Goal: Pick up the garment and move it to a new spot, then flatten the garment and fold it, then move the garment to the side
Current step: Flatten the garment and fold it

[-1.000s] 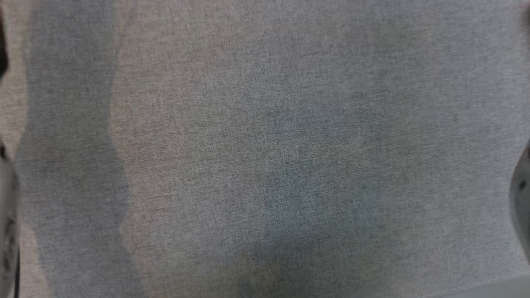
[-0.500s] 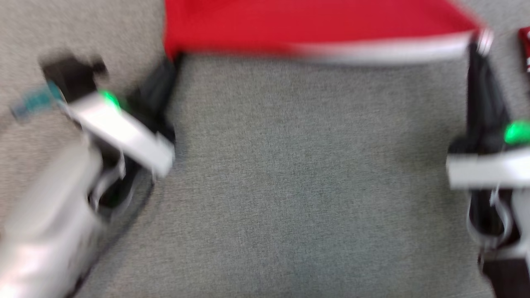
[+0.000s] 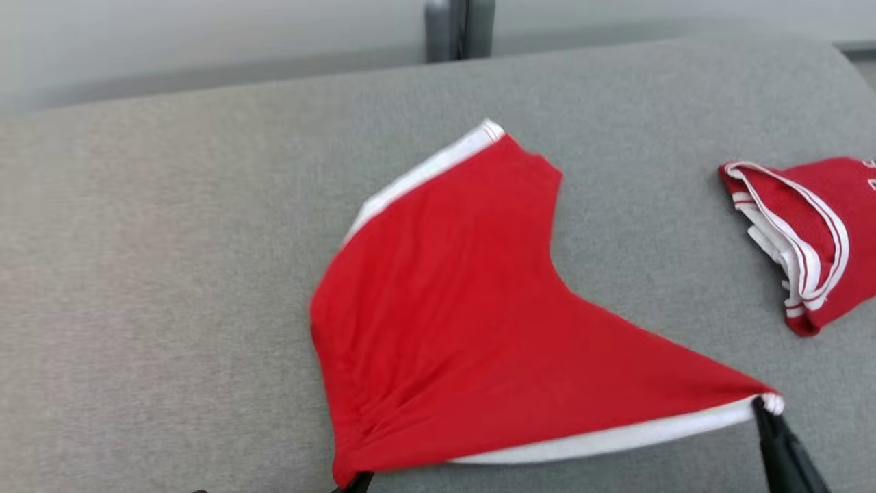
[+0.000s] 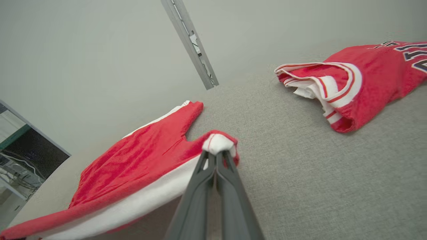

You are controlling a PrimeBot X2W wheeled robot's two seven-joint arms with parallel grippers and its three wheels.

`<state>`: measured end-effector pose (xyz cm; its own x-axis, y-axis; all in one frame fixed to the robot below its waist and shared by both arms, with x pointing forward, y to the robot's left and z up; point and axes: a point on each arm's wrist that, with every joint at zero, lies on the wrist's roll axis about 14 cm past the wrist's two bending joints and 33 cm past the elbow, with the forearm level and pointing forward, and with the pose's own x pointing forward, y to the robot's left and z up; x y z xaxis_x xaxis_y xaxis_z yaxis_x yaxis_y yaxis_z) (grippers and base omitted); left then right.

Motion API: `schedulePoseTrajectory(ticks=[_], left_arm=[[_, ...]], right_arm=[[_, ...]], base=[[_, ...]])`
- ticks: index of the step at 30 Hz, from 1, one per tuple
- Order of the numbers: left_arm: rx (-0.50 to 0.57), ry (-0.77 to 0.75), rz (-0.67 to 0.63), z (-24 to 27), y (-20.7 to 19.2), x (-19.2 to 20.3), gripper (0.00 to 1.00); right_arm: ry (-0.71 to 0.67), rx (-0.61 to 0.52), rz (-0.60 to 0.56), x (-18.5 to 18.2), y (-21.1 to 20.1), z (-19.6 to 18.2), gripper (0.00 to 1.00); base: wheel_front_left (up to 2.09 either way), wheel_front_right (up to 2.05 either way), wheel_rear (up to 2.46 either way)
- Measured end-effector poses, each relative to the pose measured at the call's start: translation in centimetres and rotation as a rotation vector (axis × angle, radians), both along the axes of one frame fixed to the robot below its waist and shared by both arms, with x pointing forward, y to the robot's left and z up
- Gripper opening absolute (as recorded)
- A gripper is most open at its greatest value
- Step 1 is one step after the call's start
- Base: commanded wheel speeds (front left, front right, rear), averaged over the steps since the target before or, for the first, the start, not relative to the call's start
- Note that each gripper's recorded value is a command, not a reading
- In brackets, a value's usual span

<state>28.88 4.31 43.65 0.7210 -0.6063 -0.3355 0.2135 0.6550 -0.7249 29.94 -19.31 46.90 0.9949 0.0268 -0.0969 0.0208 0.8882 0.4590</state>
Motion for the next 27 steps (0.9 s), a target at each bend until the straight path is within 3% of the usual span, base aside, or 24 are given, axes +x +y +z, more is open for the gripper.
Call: schedulePoseTrajectory(ticks=[5,8,9,12,20,27], left_arm=[[-0.063,-0.039,0.060,2.9,0.5,0.8,0.00],[-0.115,-0.078,0.063,4.8,-0.1,3.0,0.00],[-0.134,-0.086,0.076,5.3,-0.1,4.8,0.00],[-0.112,-0.120,0.113,5.5,0.6,8.4,0.00],[0.053,-0.035,0.157,0.9,2.4,14.0,0.00],[0.145,0.046,0.184,-2.9,3.6,16.2,0.00]], right_arm=[[-0.098,-0.045,0.031,3.0,-0.8,3.0,0.00],[-0.147,-0.082,0.099,7.3,0.0,4.6,0.00],[-0.167,-0.084,0.145,10.3,1.1,5.3,0.00],[-0.176,-0.088,0.217,14.9,3.1,5.7,0.00],[-0.029,-0.131,0.382,23.8,8.6,1.2,0.00],[0.080,-0.189,0.472,27.4,11.9,-3.3,0.00]], base=[[0.00,0.00,0.00],[0.00,0.00,0.00],[0.00,0.00,0.00],[0.00,0.00,0.00],[0.00,0.00,0.00],[0.00,0.00,0.00]])
